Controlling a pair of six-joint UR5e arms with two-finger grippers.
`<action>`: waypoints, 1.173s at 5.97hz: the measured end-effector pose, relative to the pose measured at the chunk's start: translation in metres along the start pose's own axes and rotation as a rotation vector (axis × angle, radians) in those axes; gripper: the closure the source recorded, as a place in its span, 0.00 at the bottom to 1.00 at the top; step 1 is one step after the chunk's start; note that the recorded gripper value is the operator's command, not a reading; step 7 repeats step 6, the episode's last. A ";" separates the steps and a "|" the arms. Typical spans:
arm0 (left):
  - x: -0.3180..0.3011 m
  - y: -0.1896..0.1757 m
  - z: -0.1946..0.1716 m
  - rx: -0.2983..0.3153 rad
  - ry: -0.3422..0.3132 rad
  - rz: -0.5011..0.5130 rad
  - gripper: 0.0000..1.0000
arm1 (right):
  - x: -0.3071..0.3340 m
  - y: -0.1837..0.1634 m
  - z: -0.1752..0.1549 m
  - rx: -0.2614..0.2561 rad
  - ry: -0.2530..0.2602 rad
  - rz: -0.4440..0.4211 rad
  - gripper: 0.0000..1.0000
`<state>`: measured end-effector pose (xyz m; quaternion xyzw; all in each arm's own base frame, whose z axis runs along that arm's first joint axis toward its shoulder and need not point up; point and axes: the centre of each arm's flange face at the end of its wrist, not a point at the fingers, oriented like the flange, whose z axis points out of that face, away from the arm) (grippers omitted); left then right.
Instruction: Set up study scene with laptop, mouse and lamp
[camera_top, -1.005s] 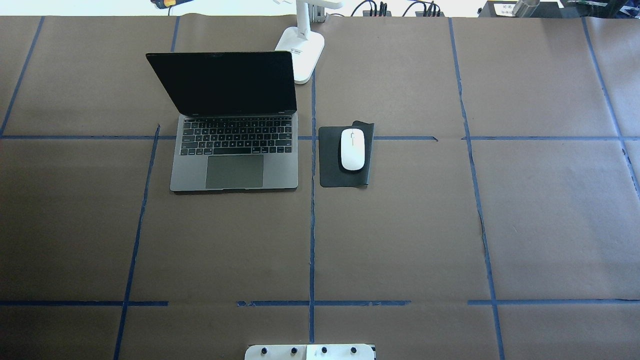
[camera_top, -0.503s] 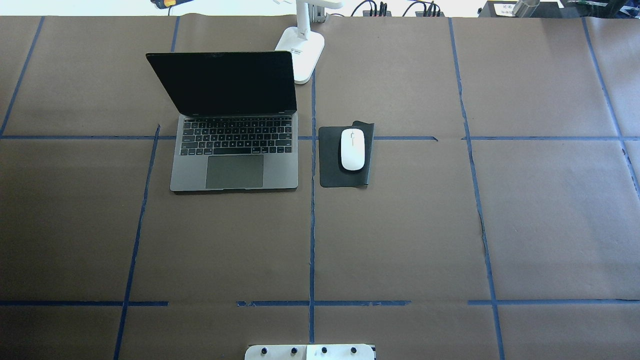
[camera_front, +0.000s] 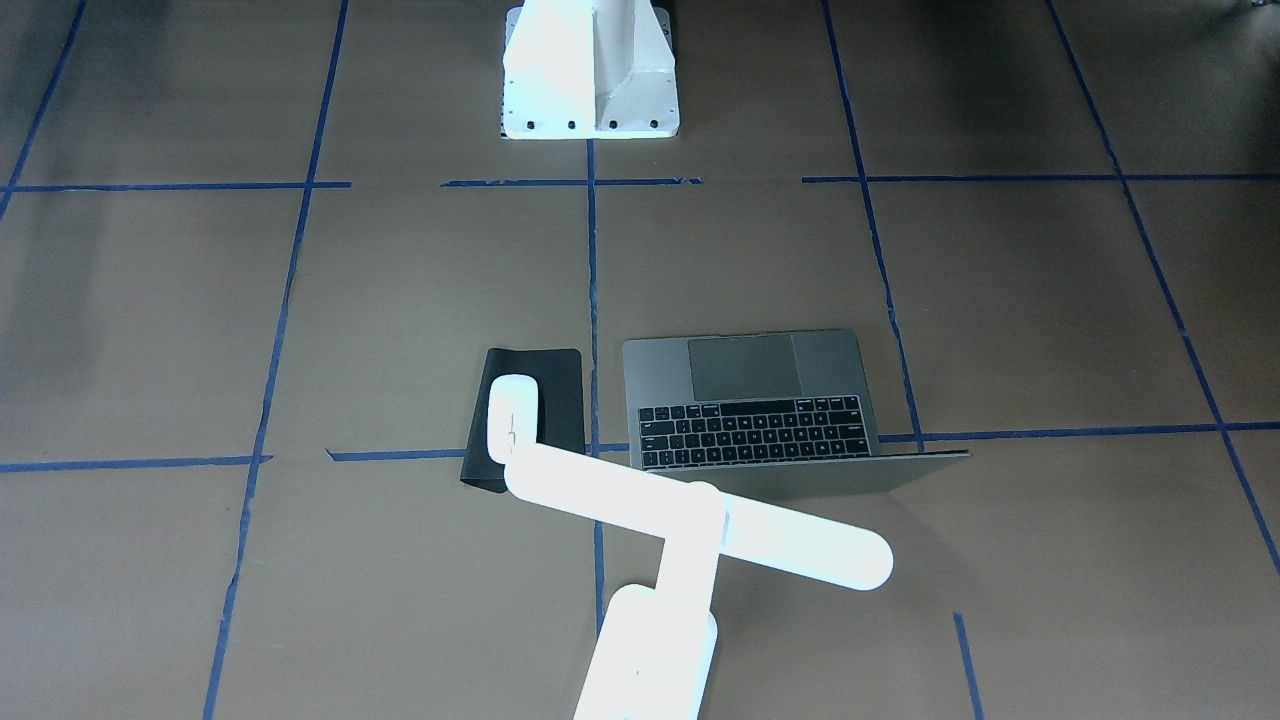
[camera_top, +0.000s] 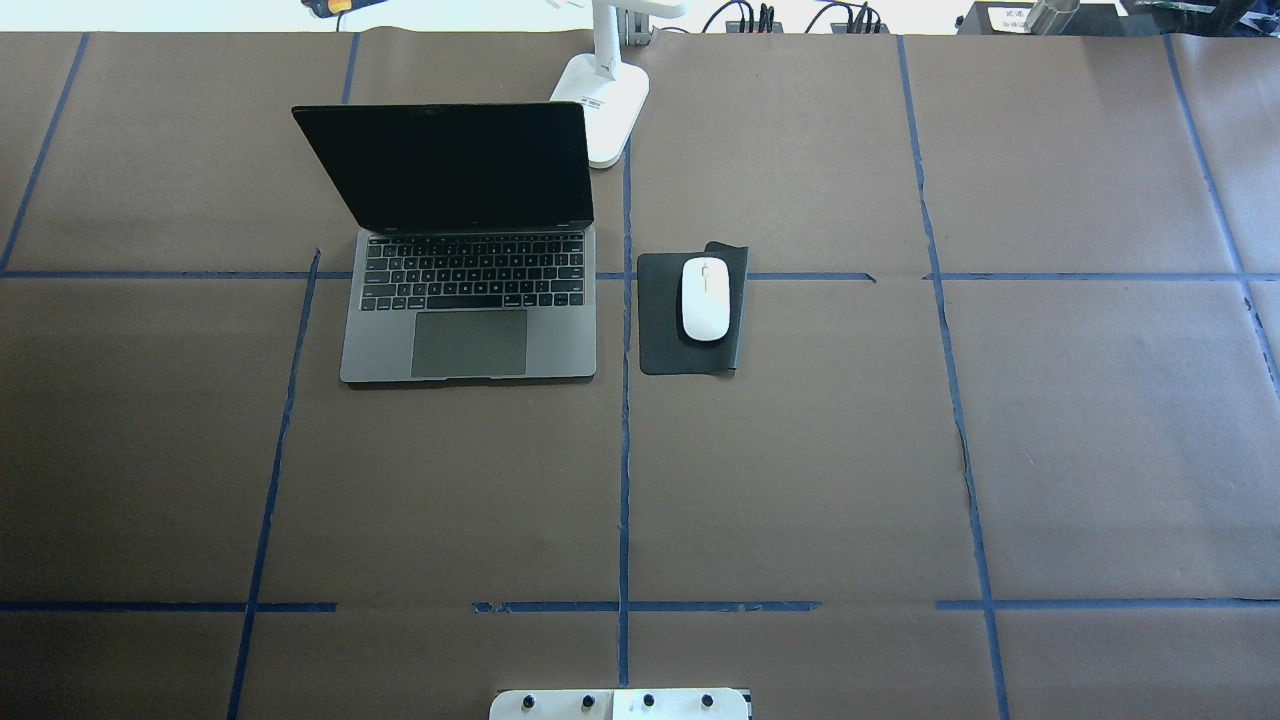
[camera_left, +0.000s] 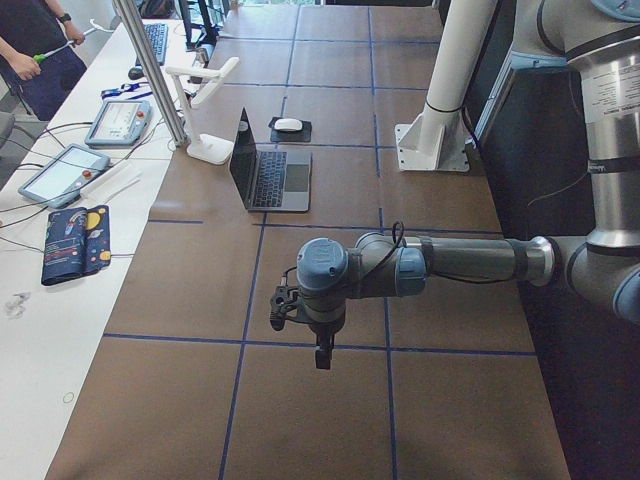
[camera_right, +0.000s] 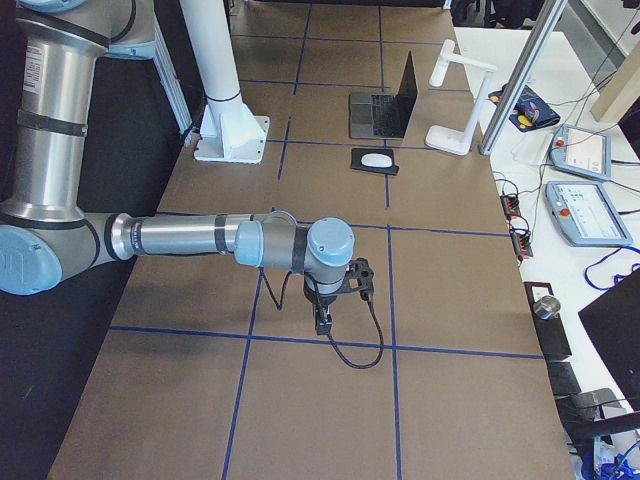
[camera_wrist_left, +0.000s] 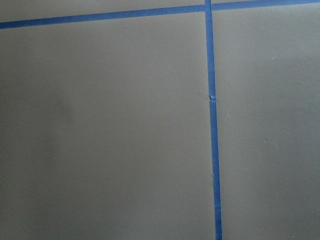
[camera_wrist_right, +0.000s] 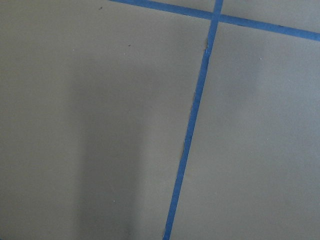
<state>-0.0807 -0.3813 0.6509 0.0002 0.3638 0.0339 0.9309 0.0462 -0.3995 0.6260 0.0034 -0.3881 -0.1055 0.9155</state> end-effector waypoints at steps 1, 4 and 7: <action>0.000 0.000 0.000 0.001 0.000 0.001 0.00 | -0.001 0.000 0.000 0.001 0.000 -0.001 0.00; 0.000 0.000 0.000 -0.002 0.000 0.000 0.00 | -0.001 0.000 0.000 0.015 0.002 -0.014 0.00; 0.000 0.000 0.000 -0.003 0.000 -0.001 0.00 | -0.001 0.000 0.000 0.019 0.002 -0.017 0.00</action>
